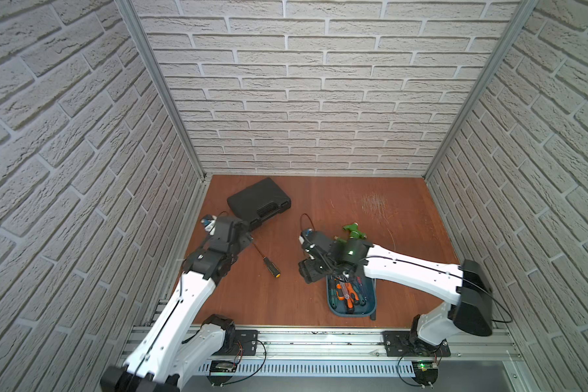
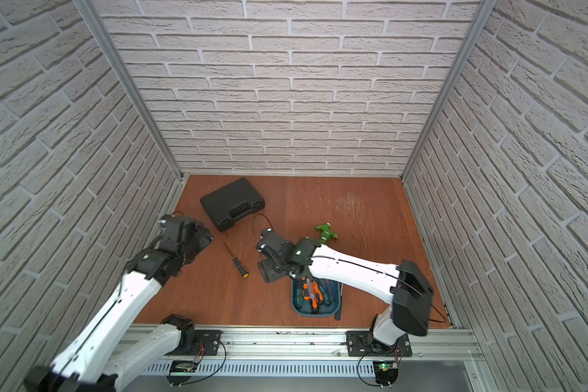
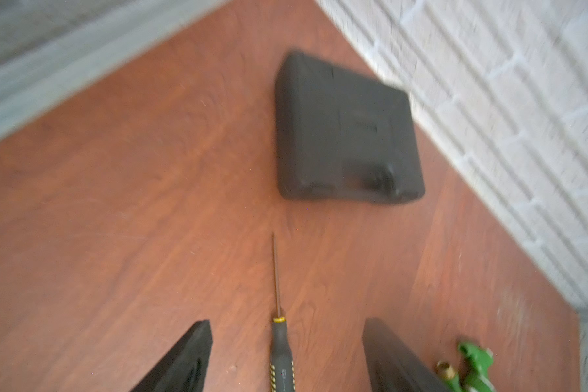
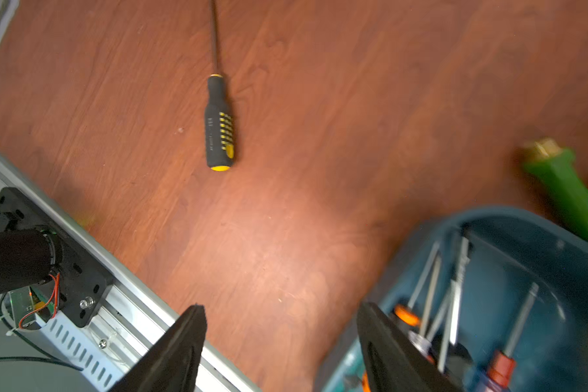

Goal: Put the screwdriver on the desktop into the storage box
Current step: Pick up the screwdriver from the center of the board.

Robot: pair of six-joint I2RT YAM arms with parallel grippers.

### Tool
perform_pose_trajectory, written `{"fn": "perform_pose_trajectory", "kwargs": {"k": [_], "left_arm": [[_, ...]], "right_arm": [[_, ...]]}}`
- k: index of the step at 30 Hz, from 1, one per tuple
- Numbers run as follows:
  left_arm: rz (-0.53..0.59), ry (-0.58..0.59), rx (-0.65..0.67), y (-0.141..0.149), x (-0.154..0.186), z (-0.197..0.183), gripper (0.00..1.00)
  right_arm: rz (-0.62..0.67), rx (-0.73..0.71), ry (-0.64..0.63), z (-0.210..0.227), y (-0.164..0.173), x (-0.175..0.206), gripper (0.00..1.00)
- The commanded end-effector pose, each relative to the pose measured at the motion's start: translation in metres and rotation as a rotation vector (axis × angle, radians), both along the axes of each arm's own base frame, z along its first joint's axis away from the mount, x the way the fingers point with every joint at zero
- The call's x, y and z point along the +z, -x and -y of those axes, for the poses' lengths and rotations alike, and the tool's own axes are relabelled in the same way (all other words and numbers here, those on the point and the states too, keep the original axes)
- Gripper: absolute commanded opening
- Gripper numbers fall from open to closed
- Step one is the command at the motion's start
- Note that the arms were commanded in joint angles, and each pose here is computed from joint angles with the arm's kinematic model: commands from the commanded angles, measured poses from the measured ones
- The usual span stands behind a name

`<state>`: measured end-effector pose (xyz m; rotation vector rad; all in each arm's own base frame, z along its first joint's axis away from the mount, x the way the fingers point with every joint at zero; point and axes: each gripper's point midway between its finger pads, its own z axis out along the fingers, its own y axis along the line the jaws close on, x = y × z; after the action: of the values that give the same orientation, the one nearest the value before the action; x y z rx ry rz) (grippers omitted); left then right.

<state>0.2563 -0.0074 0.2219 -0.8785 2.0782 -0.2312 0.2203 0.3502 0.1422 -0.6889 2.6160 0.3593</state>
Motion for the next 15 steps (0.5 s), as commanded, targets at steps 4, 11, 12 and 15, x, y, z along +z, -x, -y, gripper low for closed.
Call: {"fn": "perform_pose_trajectory", "kwargs": {"k": [4, 11, 12, 15], "left_arm": [[0.118, -0.158, 0.113, 0.066, 0.004, -0.053, 0.77], [0.177, -0.194, 0.193, 0.105, 0.006, -0.074, 0.76], [0.173, -0.199, 0.195, 0.107, 0.006, -0.075, 0.76], [0.168, -0.206, 0.194, 0.109, 0.007, -0.076, 0.76]], "right_arm": [[-0.053, 0.158, 0.079, -0.078, -0.012, -0.042, 0.76], [-0.053, 0.158, 0.231, -0.1, -0.038, -0.08, 0.7], [-0.045, 0.153, 0.241, -0.1, -0.041, -0.081, 0.7], [-0.027, 0.141, 0.249, -0.101, -0.046, -0.083, 0.69]]}}
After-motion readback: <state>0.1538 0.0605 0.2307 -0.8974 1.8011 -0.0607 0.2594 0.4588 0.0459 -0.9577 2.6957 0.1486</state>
